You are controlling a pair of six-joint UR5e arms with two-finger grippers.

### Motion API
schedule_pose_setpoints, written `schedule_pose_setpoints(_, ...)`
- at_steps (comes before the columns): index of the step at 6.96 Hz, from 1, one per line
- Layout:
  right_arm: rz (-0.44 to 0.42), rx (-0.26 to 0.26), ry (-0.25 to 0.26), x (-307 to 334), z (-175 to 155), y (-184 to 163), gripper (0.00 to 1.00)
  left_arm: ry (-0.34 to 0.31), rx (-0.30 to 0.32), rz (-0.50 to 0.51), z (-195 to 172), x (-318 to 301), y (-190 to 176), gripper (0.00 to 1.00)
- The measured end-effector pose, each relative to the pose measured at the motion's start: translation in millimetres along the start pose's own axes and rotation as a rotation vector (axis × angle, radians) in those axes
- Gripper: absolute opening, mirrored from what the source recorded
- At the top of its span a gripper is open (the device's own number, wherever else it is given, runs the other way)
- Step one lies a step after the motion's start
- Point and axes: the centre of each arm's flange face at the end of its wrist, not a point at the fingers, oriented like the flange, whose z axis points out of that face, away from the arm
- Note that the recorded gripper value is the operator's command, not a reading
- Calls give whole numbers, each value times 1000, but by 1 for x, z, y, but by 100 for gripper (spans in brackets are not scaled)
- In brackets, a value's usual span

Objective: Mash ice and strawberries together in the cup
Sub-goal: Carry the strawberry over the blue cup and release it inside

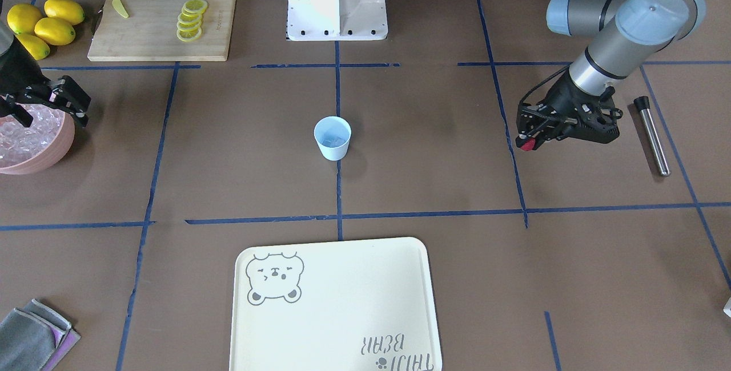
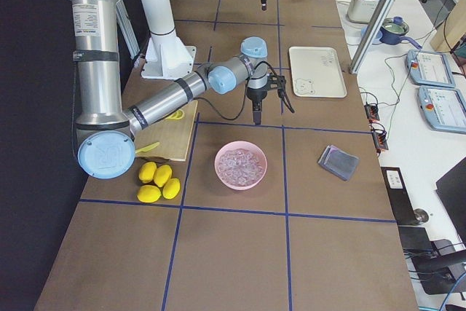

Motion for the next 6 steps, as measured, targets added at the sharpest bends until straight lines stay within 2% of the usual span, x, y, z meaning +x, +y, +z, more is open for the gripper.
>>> schedule_pose_setpoints(2, -30, -7, 14, 19, 4, -7, 100, 121, -50, -89, 16, 115, 17, 0)
schedule_pose_setpoints(4, -45, -15, 25, 29, 9, -11, 100, 159, -28, -134, 47, 205, 31, 0)
schedule_pose_setpoints(6, -45, -21, 25, 31, 11, -11, 100, 158, 6, -148, 77, 261, 29, 1)
